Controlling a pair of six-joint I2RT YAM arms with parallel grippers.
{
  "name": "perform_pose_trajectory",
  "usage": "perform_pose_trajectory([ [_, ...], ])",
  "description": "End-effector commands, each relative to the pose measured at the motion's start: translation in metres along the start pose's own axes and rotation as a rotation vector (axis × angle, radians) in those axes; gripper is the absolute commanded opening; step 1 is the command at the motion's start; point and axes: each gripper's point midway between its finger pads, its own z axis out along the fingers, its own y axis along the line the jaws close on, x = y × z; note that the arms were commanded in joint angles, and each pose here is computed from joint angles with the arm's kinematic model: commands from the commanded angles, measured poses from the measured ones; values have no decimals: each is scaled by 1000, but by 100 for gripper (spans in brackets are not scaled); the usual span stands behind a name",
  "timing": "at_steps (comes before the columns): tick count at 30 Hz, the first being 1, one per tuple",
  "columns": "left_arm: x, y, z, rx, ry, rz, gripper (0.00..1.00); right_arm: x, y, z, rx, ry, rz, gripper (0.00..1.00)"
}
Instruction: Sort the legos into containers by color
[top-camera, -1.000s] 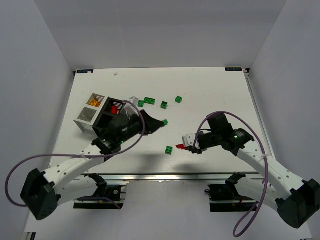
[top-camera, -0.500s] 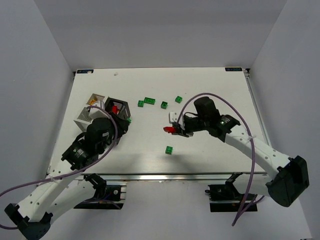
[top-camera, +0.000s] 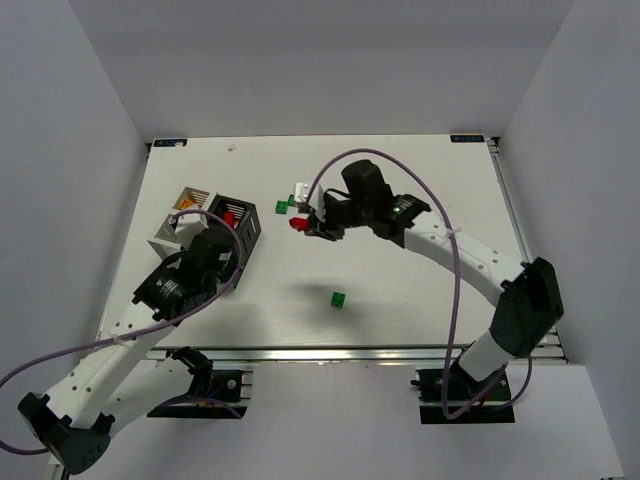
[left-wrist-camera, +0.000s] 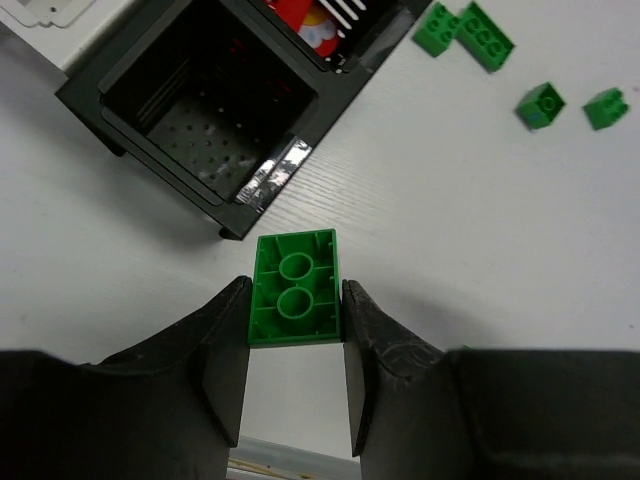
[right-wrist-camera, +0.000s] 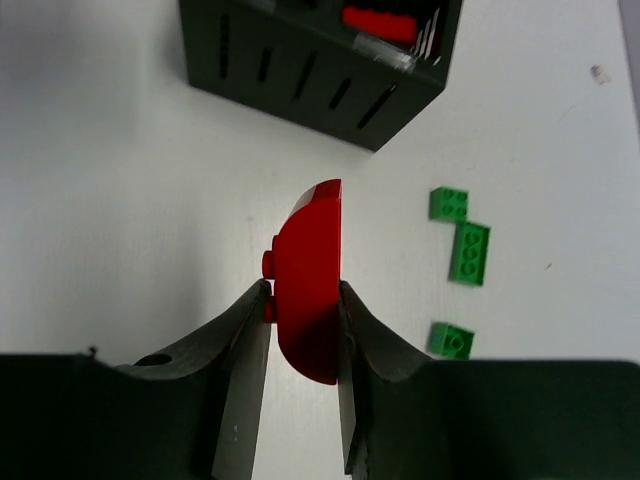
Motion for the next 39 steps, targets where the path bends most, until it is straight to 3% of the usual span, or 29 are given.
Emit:
perform_pose_trajectory([
  [1,-14,0,1,-24,-3,19,14,-40,-31,17,69,-60,-56,0],
  [3,-21,0,2,-21,-7,8,13,-64,-46,24,93,-98,-80,0],
  [10,-29,17,-15,-36,-48,-70,12,-87,-55,90,56,-165,-37,0],
  [15,-23,32,-31,-39,-42,-141,12,-121,-67,117,109,-322,22,0],
  [21,-26,42,-42,-61,-50,-171,12,-131,-87,156,167,-417,138,0],
  [27,-30,42,-50,-57,-47,-196,12,-114,-97,190,198,-434,222,0],
  [36,-29,43,-51,-60,-45,-205,13,-93,-90,208,192,-408,227,18],
  [39,-30,43,-51,-59,-46,-205,13,-86,-87,211,183,-395,229,28],
])
